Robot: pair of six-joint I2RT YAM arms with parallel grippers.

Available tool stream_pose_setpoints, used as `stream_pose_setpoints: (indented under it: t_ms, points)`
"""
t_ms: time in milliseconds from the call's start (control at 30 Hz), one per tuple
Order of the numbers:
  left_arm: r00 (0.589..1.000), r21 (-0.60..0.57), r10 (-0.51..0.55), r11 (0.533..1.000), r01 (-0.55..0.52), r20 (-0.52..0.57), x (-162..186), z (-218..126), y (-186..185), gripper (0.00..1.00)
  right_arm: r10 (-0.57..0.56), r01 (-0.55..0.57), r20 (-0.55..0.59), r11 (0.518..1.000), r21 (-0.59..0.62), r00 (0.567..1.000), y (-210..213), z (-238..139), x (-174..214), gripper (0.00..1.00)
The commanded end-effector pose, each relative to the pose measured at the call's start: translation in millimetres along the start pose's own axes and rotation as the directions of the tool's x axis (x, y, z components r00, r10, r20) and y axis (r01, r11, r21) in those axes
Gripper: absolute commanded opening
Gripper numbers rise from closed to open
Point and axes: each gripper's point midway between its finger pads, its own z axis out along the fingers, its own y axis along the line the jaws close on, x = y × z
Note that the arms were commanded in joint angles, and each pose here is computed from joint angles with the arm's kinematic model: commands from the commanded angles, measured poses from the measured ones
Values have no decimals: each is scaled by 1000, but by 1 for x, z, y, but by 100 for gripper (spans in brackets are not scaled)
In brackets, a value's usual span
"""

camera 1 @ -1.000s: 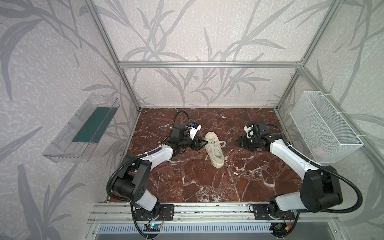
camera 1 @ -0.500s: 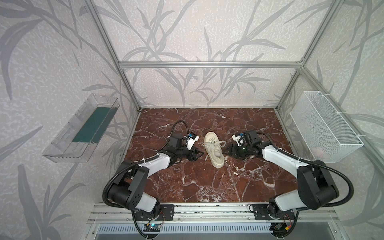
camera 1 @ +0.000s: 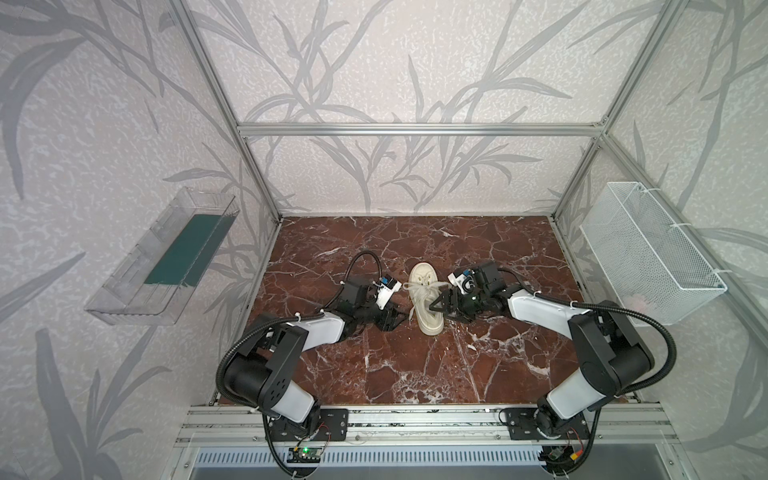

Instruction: Tie the shoes

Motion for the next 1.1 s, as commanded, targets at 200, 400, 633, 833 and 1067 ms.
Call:
stream_pose_setpoints:
  t_ms: [200,400,633,833,1067]
  points:
    - [995,44,15,999,-19,96,-6,17,1,61,-106,106,21,994,17,994,27,-22,-5,75]
    - [994,62,10,998,-17,107,-5,26,1,52,-269,263,70,961,79,961,43,-49,-19,75]
    - [996,56,18,998,-23,87,-1,33,2,34,-559,544,112,827,141,821,63,-57,-49,74]
    - [997,48,23,998,-26,76,-1,34,3,16,-745,730,104,666,152,659,71,-42,-73,72]
    - [996,35,37,999,-40,78,-6,32,4,1,-861,851,51,507,135,505,77,-23,-82,70]
